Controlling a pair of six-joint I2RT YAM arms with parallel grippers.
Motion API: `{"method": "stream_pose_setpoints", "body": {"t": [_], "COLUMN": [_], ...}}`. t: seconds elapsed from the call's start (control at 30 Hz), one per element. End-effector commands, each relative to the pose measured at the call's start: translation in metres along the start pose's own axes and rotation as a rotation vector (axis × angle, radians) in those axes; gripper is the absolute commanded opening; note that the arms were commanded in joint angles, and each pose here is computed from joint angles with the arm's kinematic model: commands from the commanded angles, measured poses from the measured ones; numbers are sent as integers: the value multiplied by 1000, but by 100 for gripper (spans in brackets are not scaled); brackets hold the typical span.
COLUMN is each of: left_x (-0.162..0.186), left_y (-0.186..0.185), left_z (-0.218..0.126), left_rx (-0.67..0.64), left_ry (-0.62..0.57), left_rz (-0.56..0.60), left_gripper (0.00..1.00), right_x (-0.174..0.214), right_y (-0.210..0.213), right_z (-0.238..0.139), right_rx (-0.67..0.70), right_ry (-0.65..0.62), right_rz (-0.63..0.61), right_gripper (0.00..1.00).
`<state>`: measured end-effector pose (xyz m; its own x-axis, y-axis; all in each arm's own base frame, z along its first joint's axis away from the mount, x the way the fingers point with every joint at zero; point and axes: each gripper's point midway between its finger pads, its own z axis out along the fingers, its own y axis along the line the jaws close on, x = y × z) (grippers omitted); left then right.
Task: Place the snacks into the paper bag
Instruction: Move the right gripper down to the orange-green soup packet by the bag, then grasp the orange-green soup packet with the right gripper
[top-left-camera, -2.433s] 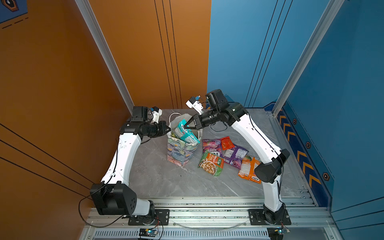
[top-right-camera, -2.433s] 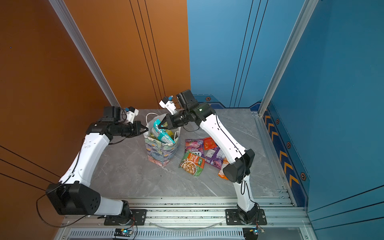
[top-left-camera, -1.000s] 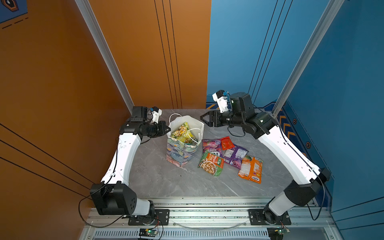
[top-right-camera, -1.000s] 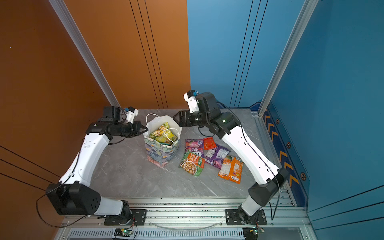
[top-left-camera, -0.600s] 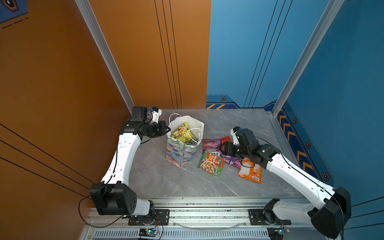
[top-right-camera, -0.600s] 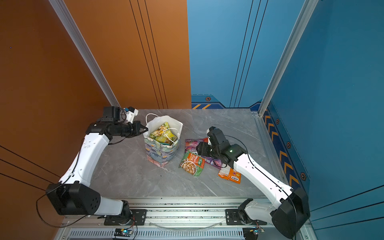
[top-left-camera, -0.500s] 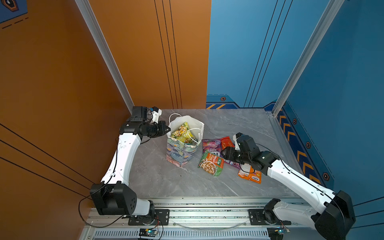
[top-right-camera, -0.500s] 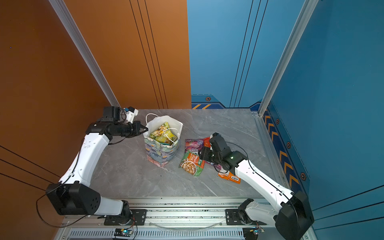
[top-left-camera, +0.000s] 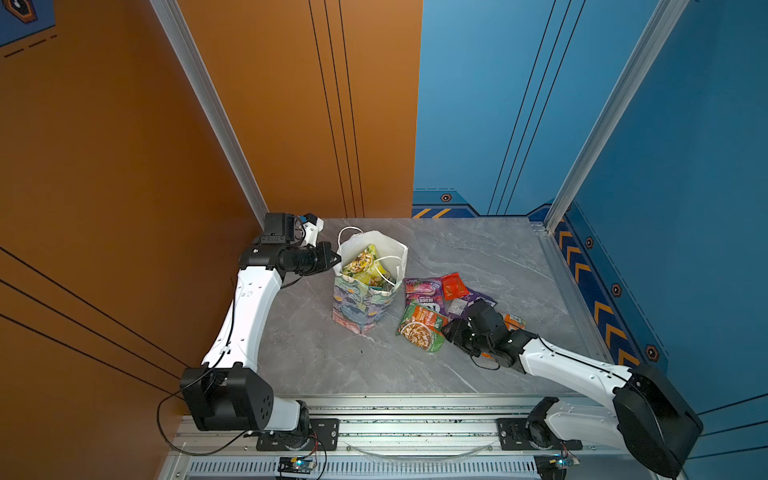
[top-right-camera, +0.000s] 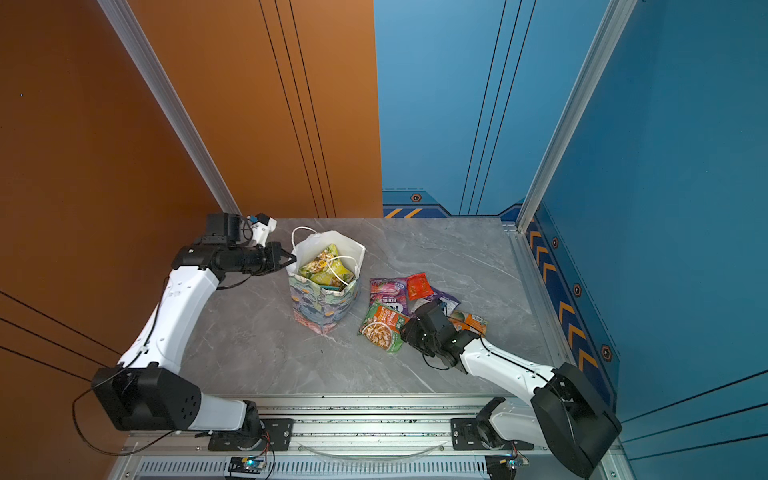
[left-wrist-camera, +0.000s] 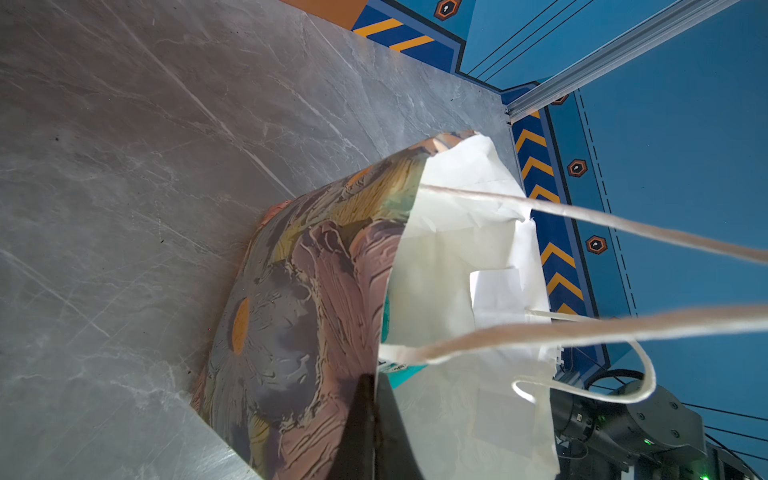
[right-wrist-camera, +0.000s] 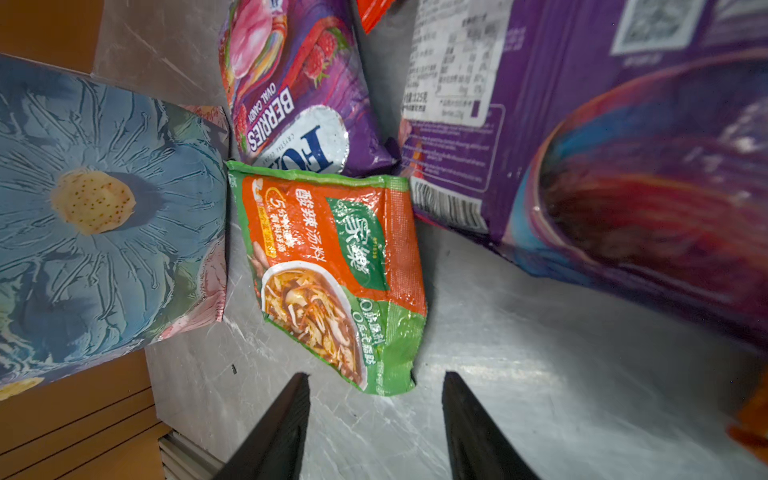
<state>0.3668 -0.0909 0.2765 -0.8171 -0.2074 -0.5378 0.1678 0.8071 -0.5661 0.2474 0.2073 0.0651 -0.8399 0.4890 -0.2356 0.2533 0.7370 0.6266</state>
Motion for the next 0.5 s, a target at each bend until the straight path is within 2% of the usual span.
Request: {"method": "stream_pose_setpoints", "body": {"t": [0.0,0.47], "left_x": [-4,-3], "left_y": [-6,-5], "left_z": [-9,-10], "left_rx": [21,20], "left_ry": [-37,-41], "left_rz": [8,9], "left_gripper": [0,0], "right_x": [0,31], "right_y": [-5,-5], "right_z": [12,45], "right_rx": [-4,-27], "right_ry": [-21,41], "right_rz": [58,117], "right_gripper": [54,50]}}
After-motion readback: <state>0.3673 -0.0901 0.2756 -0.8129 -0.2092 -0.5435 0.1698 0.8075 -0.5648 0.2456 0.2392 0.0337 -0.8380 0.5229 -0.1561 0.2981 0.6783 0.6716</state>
